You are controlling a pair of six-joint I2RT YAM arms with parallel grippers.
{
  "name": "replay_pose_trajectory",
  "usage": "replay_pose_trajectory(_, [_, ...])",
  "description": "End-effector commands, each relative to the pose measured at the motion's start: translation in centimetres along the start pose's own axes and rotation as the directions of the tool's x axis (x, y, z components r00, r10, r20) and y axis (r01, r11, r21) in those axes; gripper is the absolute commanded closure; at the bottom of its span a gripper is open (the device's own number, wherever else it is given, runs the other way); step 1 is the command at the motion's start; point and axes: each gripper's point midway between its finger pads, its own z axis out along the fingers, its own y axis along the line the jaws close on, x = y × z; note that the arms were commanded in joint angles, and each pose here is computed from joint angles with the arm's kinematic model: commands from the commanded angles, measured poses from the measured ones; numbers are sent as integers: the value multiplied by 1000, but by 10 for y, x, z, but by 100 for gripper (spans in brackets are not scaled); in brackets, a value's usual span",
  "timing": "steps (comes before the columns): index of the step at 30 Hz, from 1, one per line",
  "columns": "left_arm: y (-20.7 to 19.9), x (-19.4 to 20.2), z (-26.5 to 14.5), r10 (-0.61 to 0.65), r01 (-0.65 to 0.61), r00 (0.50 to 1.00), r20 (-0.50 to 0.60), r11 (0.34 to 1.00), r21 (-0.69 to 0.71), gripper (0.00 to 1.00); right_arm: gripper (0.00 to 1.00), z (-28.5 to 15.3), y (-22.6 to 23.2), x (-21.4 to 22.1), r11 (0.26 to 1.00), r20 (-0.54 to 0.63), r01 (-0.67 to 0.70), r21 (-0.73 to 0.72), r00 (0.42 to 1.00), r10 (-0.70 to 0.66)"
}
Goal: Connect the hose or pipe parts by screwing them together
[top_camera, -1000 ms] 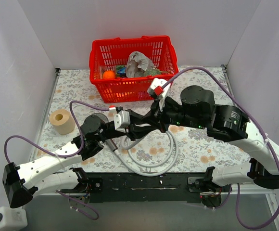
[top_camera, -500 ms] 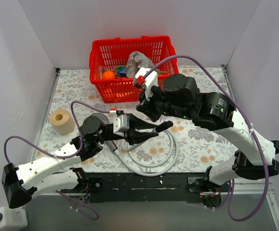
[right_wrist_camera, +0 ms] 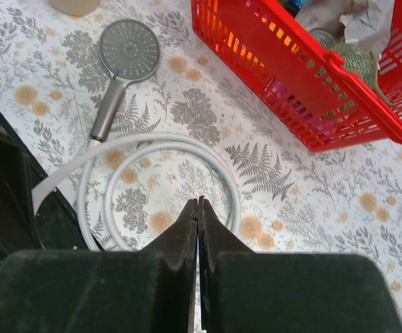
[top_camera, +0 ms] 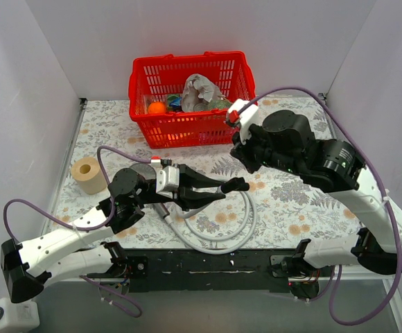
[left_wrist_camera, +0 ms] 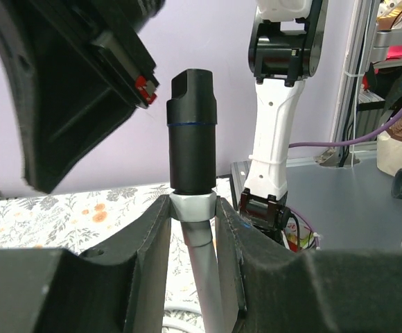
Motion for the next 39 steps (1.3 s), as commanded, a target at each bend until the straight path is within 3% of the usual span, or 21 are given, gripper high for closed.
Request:
replay_pose_trajectory(1, [-2,-62,-3,92,-90,984,154,996,-23,100,99,-9,-1,6,1000,50,-25,-16,998,26])
replay_pose_trajectory(14, [31,-64,-2,114,-79,977,179,978,-194,100,99,-30,29,9,979,119,-70,-189,988,94])
replay_pose_trajectory(29, [75,-39,3,176,-133,980,89,922,-363,100,99,-47,54,1,942,168,-76,-326,976,136])
replay_pose_trajectory(39, [65,-32,12,123,-90,988,92,951,-297,100,99,-26,53,-18,950,252,-78,-303,955,159])
